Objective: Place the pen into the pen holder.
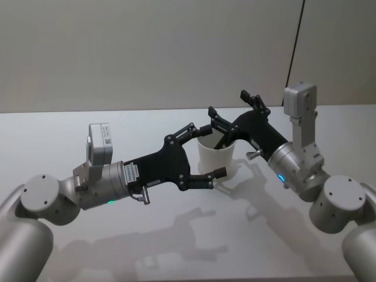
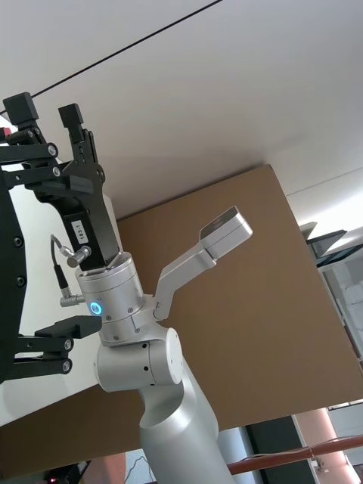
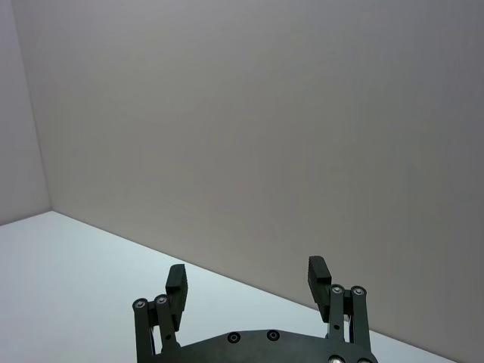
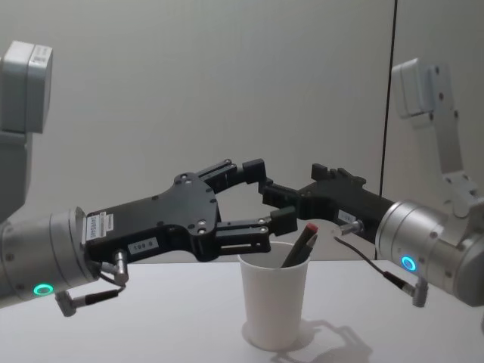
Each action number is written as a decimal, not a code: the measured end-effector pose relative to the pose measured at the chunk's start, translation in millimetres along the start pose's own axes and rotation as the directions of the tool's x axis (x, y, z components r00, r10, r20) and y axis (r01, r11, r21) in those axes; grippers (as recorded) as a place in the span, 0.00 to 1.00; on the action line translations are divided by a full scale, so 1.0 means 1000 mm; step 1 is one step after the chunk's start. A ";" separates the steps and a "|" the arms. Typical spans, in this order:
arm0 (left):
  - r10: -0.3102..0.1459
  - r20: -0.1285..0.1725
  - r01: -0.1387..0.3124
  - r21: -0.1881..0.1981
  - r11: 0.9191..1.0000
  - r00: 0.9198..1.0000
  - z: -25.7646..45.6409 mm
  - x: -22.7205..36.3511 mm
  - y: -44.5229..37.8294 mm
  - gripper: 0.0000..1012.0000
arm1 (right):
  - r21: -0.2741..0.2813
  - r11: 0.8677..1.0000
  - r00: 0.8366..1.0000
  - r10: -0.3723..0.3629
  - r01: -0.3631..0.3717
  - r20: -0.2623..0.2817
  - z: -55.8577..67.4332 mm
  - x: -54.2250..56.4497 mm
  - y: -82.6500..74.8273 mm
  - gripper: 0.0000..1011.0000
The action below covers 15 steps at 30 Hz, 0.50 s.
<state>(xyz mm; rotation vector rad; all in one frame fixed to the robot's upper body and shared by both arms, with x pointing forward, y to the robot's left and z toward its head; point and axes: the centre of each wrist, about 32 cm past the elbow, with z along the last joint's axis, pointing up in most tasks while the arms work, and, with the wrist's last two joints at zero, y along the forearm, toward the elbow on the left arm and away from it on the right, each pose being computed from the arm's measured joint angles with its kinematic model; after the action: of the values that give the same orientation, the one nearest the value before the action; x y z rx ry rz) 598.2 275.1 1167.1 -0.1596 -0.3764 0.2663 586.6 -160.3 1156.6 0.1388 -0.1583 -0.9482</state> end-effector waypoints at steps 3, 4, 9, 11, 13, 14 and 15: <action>0.000 0.000 0.000 0.000 1.000 1.000 0.0000 0.0000 0.0000 0.99 | 0.000 1.000 1.000 0.000 0.000 0.000 0.000 0.000 0.000 0.99; 0.000 0.000 0.000 0.000 1.000 1.000 0.0000 0.0000 0.0000 0.99 | 0.000 1.000 1.000 0.000 0.000 0.000 0.000 0.000 0.000 0.99; 0.000 0.000 0.000 0.000 1.000 1.000 0.0000 0.0000 0.0000 0.99 | 0.000 1.000 1.000 0.000 0.000 0.000 0.000 0.000 0.000 0.99; 0.000 0.000 0.000 0.000 1.000 1.000 0.0000 0.0000 0.0000 0.99 | 0.000 1.000 1.000 0.000 0.000 0.000 0.000 0.000 0.000 0.99; 0.000 0.000 0.000 0.000 1.000 1.000 0.0000 0.0000 0.0000 0.99 | 0.000 1.000 1.000 0.000 0.000 0.000 0.000 0.000 0.000 0.99; 0.000 0.000 0.000 0.000 1.000 1.000 0.0000 0.0000 0.0000 0.99 | 0.000 1.000 1.000 0.000 0.000 0.000 0.000 0.000 0.000 0.99; 0.000 0.000 0.000 0.000 1.000 1.000 0.0000 0.0000 0.0000 0.99 | 0.000 1.000 1.000 0.000 0.000 0.000 0.000 0.000 0.000 0.99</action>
<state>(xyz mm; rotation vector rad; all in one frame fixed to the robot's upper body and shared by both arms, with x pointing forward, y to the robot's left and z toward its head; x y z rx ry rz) 598.2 275.2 1167.1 -0.1596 -0.3764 0.2664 586.9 -160.1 1156.7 0.1386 -0.1580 -0.9484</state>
